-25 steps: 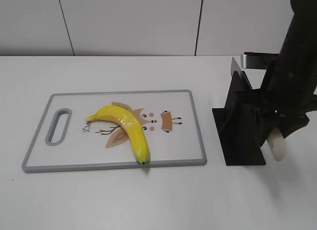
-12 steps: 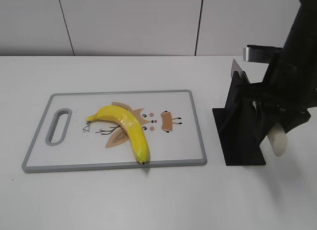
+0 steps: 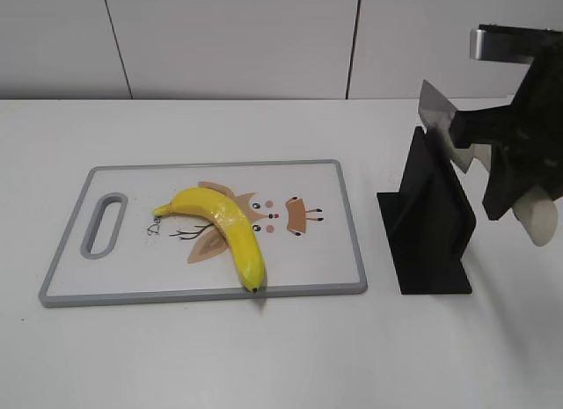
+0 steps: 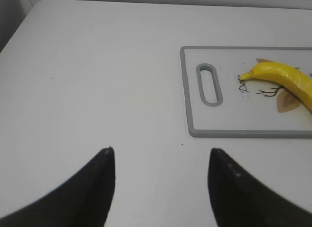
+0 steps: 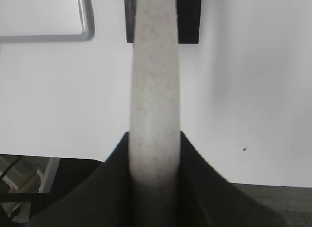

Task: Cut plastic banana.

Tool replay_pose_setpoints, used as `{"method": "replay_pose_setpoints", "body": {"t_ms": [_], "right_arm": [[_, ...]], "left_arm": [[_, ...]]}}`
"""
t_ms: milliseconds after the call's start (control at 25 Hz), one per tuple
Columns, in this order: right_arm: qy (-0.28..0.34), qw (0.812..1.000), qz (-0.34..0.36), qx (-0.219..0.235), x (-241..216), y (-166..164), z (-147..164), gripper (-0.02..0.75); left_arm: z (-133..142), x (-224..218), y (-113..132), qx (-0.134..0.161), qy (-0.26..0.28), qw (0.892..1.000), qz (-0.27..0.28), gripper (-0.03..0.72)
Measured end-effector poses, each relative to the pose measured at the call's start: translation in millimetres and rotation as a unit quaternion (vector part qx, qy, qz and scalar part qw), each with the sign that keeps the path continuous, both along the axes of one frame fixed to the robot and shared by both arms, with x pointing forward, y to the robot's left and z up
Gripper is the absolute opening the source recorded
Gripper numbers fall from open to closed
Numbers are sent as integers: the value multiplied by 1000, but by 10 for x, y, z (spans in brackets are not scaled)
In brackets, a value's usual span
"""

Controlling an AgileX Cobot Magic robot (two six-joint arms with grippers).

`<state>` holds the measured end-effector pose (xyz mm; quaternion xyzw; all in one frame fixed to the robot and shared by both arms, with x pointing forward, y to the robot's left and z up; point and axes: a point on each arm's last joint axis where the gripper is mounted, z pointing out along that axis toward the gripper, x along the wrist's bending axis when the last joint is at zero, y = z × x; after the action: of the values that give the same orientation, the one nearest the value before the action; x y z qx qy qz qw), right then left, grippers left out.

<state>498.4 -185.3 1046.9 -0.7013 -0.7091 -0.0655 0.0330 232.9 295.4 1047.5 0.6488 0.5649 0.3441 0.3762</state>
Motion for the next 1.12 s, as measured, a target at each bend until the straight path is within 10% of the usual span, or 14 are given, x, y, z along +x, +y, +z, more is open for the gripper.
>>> {"method": "replay_pose_setpoints", "body": {"t_ms": [480, 1120], "right_arm": [[-127, 987, 89, 33, 100, 47, 685, 169], [-215, 866, 451, -12, 421, 218, 830, 169]], "left_arm": [[7, 1, 0, 2, -3, 1000, -1, 564], [1019, 1109, -242, 129, -37, 971, -199, 561]]}}
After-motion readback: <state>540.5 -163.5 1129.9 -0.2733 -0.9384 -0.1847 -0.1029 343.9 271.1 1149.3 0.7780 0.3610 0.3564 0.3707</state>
